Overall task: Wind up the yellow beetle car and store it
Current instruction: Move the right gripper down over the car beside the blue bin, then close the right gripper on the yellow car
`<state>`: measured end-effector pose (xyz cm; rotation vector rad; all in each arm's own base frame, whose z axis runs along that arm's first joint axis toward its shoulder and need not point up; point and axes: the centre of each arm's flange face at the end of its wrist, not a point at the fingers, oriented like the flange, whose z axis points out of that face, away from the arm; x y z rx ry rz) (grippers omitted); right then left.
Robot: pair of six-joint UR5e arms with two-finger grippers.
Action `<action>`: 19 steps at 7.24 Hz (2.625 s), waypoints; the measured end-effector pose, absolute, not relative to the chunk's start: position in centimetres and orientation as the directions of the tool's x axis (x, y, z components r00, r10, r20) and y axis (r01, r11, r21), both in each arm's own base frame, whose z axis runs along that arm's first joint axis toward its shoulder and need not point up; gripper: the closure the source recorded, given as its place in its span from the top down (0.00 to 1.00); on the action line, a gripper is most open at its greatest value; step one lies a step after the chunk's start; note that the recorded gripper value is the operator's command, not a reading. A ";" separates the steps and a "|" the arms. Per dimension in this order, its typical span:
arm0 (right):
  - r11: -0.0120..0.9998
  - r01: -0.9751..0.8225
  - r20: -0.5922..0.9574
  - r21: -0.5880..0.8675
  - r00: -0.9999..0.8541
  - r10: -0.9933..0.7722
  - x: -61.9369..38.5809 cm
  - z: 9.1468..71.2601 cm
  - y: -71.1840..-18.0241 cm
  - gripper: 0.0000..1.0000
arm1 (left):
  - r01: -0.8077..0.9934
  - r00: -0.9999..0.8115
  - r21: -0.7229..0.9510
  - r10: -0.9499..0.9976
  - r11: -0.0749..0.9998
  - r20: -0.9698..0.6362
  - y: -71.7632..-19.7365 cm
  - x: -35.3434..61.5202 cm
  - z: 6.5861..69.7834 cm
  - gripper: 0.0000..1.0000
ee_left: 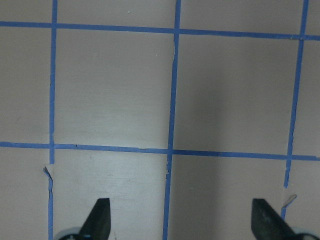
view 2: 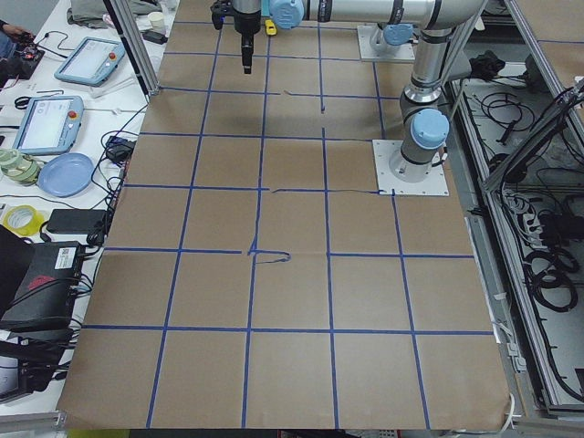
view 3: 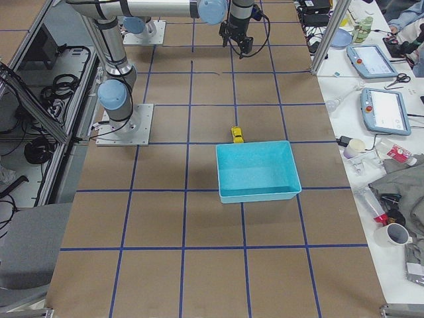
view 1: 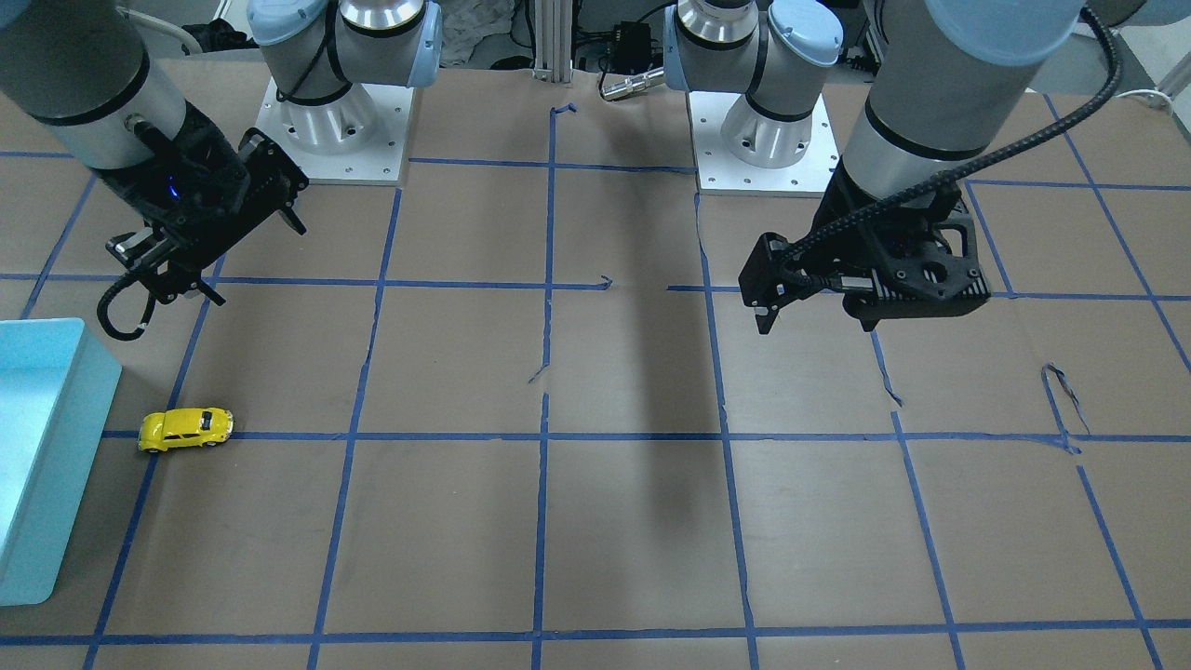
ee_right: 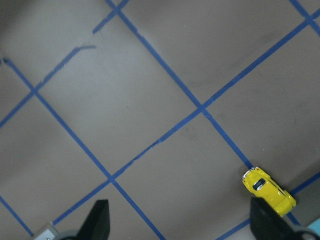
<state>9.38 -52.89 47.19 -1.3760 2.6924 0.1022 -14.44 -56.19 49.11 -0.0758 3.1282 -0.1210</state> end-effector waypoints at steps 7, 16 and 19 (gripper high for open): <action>0.087 -0.996 -0.097 -0.034 -0.083 -0.992 -4.7 34.5 -57.0 1.00 | -0.018 -1.000 0.001 -0.018 1.000 -0.021 -52.7 -11.3 46.5 1.00; -0.108 -0.993 0.016 0.055 0.109 -0.994 -5.8 21.0 -55.2 1.00 | -0.038 -0.999 0.000 -0.038 0.999 0.019 -50.4 -10.9 47.2 1.00; -0.082 -0.996 -0.012 0.033 0.082 -0.997 -7.0 19.5 -54.8 0.55 | -0.039 -0.999 0.002 -0.039 0.999 0.018 -50.4 -10.7 47.1 1.00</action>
